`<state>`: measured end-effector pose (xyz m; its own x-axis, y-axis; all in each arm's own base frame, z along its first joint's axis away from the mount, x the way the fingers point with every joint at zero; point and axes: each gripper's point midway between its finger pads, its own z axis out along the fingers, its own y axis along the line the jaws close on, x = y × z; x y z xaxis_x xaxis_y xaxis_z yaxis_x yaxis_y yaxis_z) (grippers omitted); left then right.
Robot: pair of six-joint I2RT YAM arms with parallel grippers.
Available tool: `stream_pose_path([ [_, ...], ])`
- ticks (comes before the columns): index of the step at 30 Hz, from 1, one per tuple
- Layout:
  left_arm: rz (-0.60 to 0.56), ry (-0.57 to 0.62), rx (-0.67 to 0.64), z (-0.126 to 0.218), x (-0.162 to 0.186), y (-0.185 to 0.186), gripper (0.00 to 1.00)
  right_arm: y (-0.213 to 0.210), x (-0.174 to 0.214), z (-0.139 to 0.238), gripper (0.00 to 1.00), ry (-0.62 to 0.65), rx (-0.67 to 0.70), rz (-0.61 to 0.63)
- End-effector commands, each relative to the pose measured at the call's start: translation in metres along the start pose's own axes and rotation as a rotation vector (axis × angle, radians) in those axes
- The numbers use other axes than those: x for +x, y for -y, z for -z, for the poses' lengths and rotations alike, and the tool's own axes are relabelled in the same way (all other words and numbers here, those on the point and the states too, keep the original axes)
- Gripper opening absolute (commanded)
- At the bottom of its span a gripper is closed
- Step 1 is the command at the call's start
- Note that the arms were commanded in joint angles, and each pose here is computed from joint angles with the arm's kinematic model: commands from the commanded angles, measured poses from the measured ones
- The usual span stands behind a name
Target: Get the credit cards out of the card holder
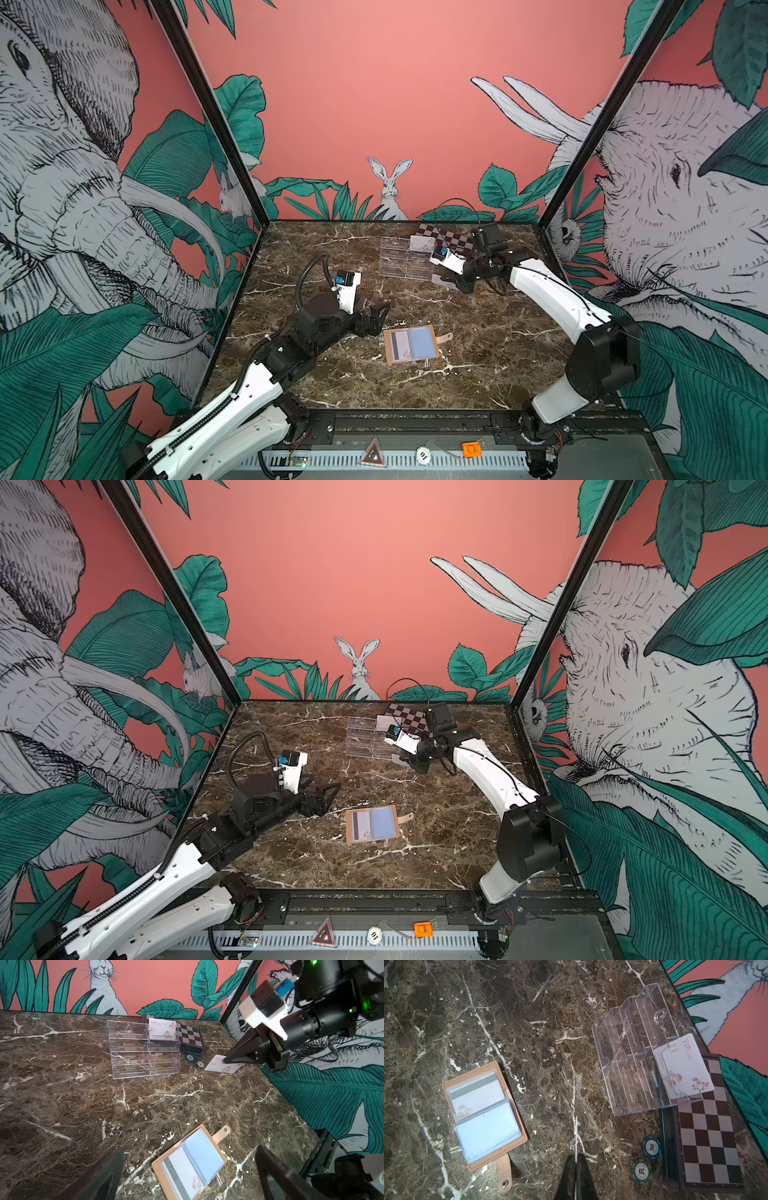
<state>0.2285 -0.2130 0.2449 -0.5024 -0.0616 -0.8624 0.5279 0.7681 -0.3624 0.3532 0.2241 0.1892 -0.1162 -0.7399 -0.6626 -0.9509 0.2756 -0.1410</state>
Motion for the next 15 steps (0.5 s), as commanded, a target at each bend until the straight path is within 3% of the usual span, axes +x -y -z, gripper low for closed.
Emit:
stream_pose_path([
  [1, 0.012, 0.016, 0.017, -0.006, -0.001, 0.001, 0.99, 0.012, -0.014, -0.007, 0.0, 0.063, -0.016, 0.048],
  [15, -0.002, -0.043, 0.041, -0.045, 0.014, 0.004, 0.99, 0.072, -0.026, -0.04, 0.0, 0.113, -0.051, 0.098],
])
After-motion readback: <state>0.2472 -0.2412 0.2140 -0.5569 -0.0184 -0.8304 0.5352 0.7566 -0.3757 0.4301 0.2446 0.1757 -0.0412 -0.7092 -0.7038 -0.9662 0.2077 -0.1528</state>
